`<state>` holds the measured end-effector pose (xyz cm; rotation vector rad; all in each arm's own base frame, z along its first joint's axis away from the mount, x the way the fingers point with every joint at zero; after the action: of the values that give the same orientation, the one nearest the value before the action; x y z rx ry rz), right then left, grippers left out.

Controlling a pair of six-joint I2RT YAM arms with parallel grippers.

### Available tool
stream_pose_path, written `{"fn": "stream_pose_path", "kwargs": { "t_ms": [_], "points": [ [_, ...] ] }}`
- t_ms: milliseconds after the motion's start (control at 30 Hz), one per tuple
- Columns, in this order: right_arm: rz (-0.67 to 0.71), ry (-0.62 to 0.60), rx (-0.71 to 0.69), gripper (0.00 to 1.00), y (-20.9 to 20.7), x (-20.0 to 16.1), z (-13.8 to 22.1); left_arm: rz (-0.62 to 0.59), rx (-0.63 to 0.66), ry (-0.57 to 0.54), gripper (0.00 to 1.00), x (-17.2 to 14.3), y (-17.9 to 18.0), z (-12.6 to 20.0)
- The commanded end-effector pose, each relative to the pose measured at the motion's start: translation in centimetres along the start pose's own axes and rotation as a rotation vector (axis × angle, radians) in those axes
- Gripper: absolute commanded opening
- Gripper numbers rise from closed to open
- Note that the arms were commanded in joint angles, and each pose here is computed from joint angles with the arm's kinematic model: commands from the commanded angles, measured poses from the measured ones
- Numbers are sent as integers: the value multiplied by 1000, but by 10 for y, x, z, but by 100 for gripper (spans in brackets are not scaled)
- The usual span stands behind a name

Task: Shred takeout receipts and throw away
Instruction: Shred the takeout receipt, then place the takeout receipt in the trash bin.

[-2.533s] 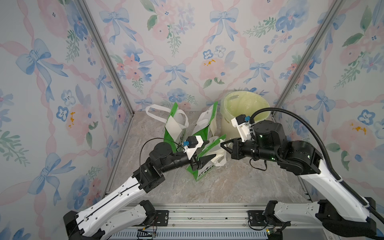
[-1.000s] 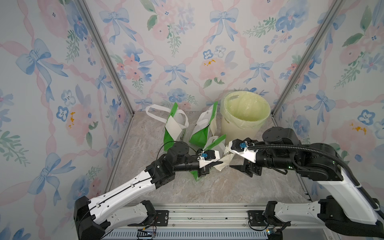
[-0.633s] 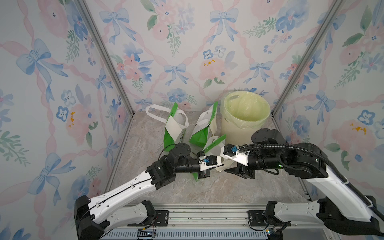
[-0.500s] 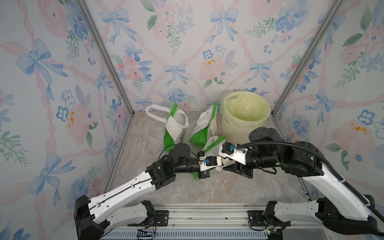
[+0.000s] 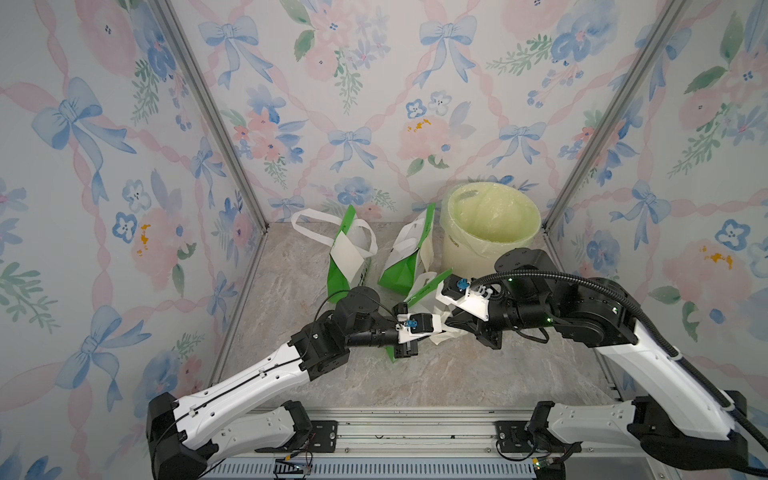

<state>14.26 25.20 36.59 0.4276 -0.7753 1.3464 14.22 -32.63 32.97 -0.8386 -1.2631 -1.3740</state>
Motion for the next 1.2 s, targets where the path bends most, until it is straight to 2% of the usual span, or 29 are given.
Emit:
{"fn": "stream_pose_path", "kwargs": {
  "t_ms": [0, 67, 133, 300, 367, 500, 667, 833, 1000, 1167],
  "points": [
    [-36, 6, 32, 0, 2, -4, -5, -27, 42, -23, 0, 13, 6, 6],
    [-87, -14, 23, 0, -1, -3, -3, -37, 101, -10, 0, 14, 15, 7],
    [-188, -43, -47, 0, -13, -2, -1, -87, 164, 11, 0, 15, 21, 7],
    [-571, -64, -317, 0, -54, -14, 12, -304, 324, 80, 0, 21, 26, 6],
    [-698, -54, -402, 0, -65, -26, 17, -323, 363, 43, 0, 30, 29, 9],
    [-923, 22, -515, 0, -80, -61, 21, -342, 424, -109, 0, 55, 30, 23],
    [-1018, 43, -600, 0, -99, -81, 30, -315, 410, -202, 0, 68, 25, 30],
    [-1031, 35, -672, 0, -129, -89, 56, -260, 417, -250, 0, 76, 26, 36],
    [-989, -97, -724, 0, -172, -64, 82, -112, 452, -357, 0, 98, 36, 40],
    [-1030, -275, -798, 0, -235, -54, 94, 11, 486, -410, 0, 110, 51, 35]
  ]
}}
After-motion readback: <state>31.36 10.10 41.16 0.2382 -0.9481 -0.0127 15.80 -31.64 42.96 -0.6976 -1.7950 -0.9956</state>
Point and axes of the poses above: each gripper's point midway between its finger pads, its own z axis back along the fingers, its own y axis along the line the jaws close on, x = y × z, the point moved 1 cm from there along z, back along the fingers, and after that the axes turned 6 degrees about z, right-handed, at the moved point
